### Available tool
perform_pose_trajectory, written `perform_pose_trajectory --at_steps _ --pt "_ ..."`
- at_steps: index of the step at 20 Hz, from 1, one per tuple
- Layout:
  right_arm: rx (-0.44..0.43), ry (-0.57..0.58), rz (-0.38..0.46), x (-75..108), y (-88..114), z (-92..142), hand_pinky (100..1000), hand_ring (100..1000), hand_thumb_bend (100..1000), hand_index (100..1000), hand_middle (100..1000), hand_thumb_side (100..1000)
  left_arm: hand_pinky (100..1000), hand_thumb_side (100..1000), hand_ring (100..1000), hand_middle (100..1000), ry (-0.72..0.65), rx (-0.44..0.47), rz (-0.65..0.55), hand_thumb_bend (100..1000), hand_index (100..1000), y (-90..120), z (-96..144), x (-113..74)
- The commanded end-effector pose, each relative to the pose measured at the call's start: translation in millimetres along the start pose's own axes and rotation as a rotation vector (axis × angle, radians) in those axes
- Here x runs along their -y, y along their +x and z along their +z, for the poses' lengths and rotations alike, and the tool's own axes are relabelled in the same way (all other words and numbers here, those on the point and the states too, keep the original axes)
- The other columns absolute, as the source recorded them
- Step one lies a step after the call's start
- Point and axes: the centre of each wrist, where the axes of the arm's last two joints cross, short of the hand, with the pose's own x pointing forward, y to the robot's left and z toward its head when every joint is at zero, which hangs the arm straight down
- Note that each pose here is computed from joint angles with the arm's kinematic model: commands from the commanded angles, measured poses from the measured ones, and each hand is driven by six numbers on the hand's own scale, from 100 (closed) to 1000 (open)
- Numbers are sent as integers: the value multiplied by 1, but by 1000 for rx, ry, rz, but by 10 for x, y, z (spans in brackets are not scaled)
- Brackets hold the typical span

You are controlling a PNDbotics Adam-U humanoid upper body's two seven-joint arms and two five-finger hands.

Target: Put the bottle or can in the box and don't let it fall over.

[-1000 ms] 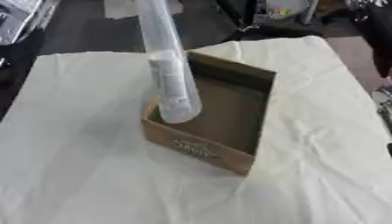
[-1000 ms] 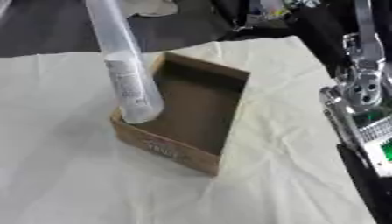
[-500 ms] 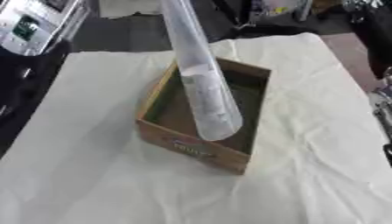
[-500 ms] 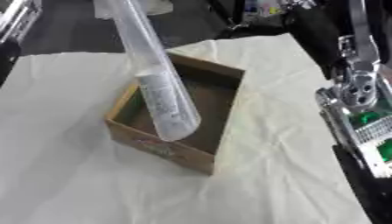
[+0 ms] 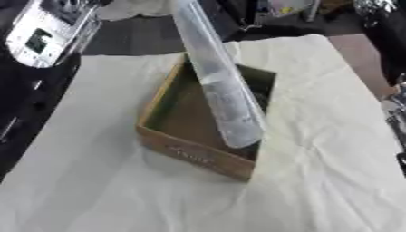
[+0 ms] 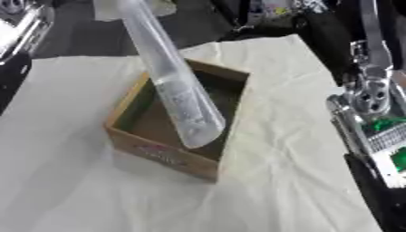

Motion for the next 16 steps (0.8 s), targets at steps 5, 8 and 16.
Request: perform_pose_trajectory --at_steps 5,8,16 --pt "24 2 1 21 61 -31 909 742 100 752 717 514 628 508 333 390 15 2 -24 100 442 -13 26 -90" --pt "22 1 1 21 58 -28 909 742 100 752 717 518 631 521 334 391 15 -11 -26 100 443 -58 55 -84" --pt "26 1 -3 15 61 -30 909 740 100 751 716 521 701 501 466 484 -33 -68 -39 100 511 -206 154 -66"
